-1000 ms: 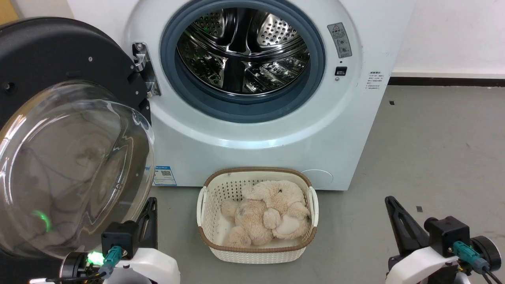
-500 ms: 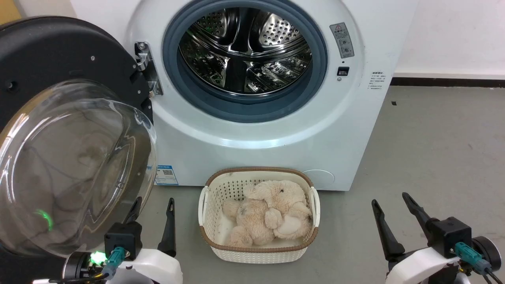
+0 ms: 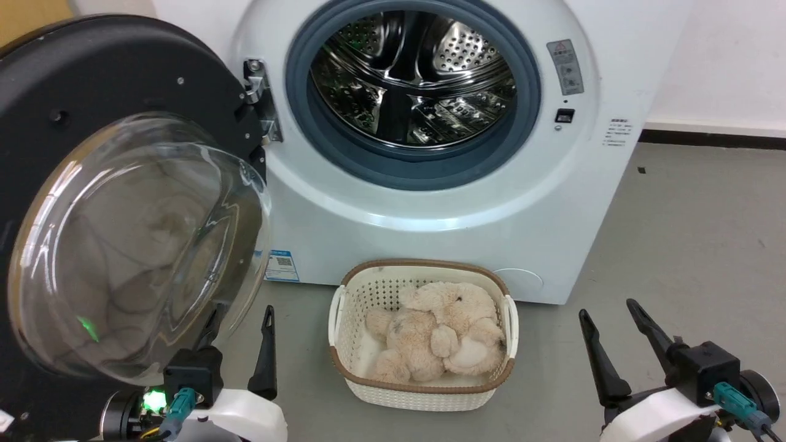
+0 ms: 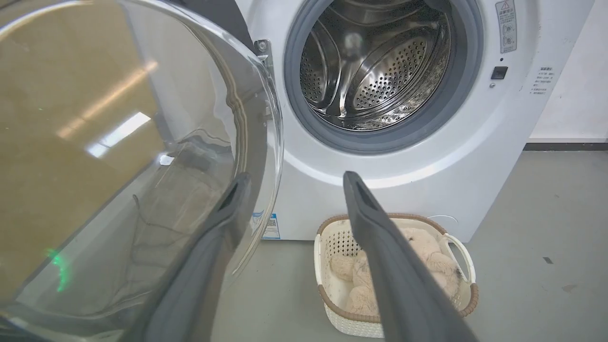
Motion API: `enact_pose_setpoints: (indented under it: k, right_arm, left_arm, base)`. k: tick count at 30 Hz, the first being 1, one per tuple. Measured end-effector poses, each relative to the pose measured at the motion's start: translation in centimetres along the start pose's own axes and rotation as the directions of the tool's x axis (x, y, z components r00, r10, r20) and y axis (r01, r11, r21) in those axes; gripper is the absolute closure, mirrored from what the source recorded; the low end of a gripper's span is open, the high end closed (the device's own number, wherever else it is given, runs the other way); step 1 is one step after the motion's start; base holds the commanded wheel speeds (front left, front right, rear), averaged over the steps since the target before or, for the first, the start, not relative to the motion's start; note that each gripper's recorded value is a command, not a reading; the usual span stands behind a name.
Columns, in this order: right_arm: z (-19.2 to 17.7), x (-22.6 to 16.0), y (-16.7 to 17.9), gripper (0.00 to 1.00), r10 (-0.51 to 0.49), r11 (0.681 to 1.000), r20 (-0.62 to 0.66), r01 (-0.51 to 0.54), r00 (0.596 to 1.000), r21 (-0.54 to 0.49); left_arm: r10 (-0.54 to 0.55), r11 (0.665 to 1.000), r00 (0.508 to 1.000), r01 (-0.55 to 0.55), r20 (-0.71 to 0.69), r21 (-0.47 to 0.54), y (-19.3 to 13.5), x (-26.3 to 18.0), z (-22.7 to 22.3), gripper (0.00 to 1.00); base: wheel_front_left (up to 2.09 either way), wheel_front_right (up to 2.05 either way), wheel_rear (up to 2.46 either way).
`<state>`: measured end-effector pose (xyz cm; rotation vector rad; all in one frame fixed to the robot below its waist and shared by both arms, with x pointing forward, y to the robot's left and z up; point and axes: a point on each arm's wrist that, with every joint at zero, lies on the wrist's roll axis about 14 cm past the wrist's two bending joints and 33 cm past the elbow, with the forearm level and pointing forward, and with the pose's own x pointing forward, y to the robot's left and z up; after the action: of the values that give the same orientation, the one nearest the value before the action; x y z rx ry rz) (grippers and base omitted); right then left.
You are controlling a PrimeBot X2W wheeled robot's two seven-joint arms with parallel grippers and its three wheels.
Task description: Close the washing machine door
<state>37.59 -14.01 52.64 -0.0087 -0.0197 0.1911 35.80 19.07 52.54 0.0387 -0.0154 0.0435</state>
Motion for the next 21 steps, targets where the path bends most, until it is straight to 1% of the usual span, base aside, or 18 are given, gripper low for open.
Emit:
enact_pose_setpoints:
  k: [10, 21]
  right_arm:
    - [0.3, 1.0, 2.3, 0.0, 0.07, 0.997, 0.023, -0.071, 0.997, 0.025]
    - [0.2, 1.8, 5.0, 0.0, 0.155, 0.987, 0.035, -0.156, 0.987, 0.045]
  left_arm:
    - [0.067, 0.998, 0.997, -0.067, 0.024, 0.0, 2.1, -1.3, 0.4, 0.0]
    - [0.144, 0.99, 0.988, -0.144, 0.046, -0.009, 4.2, -2.7, 0.7, 0.0]
  base:
    - [0.0, 0.0, 0.0]
    - [0.0, 0.0, 0.0]
